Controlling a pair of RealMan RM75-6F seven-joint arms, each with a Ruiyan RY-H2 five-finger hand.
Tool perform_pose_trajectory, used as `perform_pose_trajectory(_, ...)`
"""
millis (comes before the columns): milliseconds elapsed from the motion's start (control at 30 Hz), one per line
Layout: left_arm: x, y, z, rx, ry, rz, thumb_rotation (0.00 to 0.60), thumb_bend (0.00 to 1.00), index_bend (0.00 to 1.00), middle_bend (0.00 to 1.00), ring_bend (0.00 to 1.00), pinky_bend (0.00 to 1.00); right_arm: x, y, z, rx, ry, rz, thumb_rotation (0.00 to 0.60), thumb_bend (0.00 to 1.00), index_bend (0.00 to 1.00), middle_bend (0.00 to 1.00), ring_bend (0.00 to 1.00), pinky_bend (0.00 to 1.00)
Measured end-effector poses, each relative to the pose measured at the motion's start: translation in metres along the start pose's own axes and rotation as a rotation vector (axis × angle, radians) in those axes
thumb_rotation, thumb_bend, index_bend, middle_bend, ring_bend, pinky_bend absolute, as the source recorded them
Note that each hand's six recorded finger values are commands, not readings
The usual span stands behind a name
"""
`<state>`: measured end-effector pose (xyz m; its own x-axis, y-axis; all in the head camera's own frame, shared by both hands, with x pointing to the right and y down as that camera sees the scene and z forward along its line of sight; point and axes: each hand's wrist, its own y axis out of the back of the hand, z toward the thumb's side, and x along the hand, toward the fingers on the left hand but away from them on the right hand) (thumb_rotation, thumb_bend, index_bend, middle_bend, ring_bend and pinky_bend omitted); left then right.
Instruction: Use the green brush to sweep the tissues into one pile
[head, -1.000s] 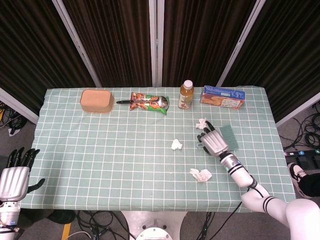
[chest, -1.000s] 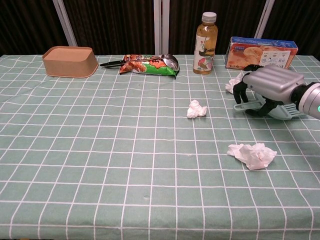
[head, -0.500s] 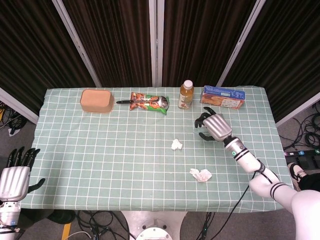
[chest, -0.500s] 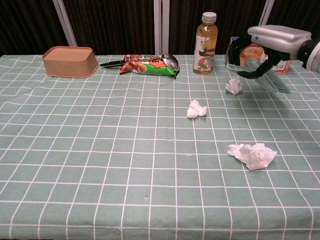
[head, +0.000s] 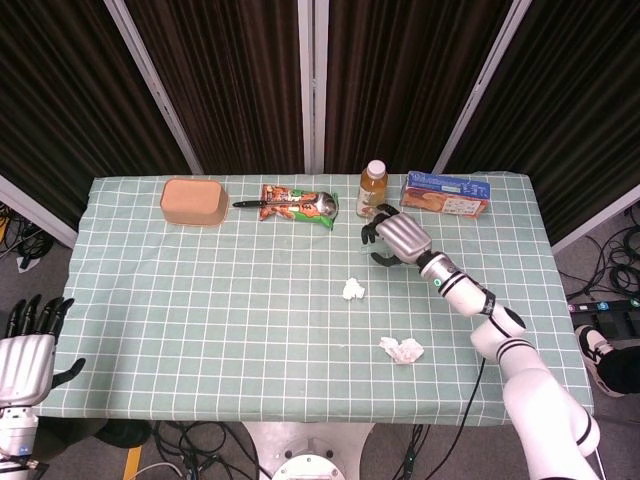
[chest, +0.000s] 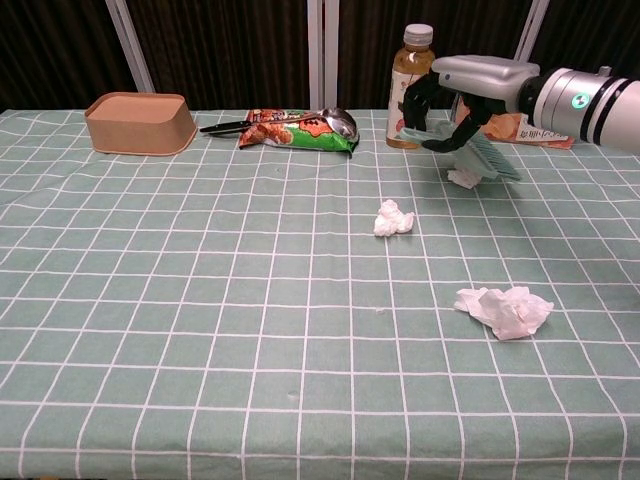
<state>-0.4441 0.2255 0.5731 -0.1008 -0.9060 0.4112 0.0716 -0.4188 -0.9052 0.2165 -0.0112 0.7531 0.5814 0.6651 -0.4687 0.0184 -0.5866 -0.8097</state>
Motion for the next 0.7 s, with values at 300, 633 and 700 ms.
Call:
perform_pose_trajectory(300,-0.001,0.003,0.0,0.008,0.01,-0.003,0.6,0.16,0.12,0.12,0.0,0.0,-0.003,-0.018,0.016,-0.185,0.025,-0.004,0.6,0.39,0.73,0.63,0.3,0.14)
perform_pose_trajectory(633,0.002,0.003,0.005,0.01,-0.013,0.001,0.6,0.16,0.12,0.12,0.0,0.0,0.025,-0.02,0.042,-0.42,0.195,-0.045,0.6,0.39,0.73,0.63,0.3,0.14)
perform_pose_trajectory(700,0.002,0.003,0.005,0.009,-0.014,0.001,0.6,0.16,0.12,0.12,0.0,0.0,0.033,-0.021,0.051,-0.464,0.245,-0.048,0.6,0.39,0.73,0.63,0.3,0.14)
